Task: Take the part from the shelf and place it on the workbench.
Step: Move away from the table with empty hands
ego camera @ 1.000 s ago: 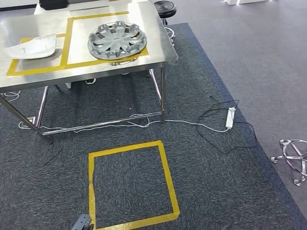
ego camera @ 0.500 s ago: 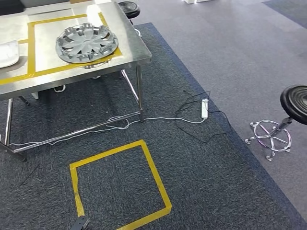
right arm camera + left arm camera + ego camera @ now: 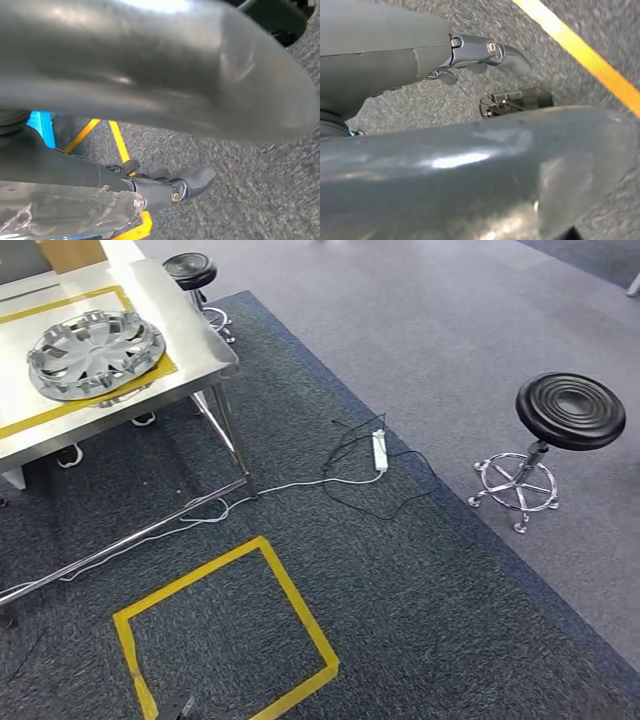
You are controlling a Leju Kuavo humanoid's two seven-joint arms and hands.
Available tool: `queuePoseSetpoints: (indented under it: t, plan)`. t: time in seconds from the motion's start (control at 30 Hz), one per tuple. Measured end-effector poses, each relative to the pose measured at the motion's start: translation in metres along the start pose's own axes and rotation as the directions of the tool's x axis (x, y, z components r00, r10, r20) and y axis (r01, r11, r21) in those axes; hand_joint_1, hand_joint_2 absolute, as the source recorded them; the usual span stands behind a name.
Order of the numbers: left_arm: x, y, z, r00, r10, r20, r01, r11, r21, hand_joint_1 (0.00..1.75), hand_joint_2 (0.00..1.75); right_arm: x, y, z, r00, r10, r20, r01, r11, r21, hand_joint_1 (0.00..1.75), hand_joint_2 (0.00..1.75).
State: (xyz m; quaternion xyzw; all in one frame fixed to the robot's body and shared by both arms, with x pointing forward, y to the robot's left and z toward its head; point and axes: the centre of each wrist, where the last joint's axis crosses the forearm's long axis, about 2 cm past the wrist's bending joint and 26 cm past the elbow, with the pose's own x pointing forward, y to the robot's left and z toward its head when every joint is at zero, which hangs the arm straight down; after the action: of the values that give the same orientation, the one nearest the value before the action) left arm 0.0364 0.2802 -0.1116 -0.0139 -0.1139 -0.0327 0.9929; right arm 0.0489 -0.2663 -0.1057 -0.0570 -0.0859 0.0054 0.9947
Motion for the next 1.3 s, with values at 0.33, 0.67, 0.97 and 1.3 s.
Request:
queuePoseSetpoints:
  t: [0.33, 0.67, 0.97, 1.3]
  plan:
    - [0.002, -0.003, 0.0, 1.0, 0.001, 0.006, -0.001, 1.0, -0.009, 0.0, 0.0, -0.005, -0.001, 0.0, 1.0, -0.007, -0.014, 0.007, 1.0, -0.008, 0.0, 0.0]
    - [0.001, -0.008, 0.0, 1.0, -0.005, 0.003, 0.005, 1.0, -0.008, 0.0, 0.0, -0.004, -0.002, 0.0, 1.0, -0.018, -0.022, 0.017, 1.0, -0.014, 0.0, 0.0]
    - [0.005, -0.013, -0.001, 1.0, -0.021, 0.003, 0.021, 1.0, 0.0, 0.0, 0.0, -0.001, -0.005, 0.0, 0.999, -0.025, -0.028, 0.025, 0.999, -0.021, 0.0, 0.0]
    - [0.006, -0.013, -0.001, 1.0, -0.011, 0.006, 0.011, 1.0, -0.002, 0.0, 0.0, -0.001, -0.003, -0.001, 1.0, -0.006, -0.014, 0.006, 1.0, -0.013, 0.0, 0.0]
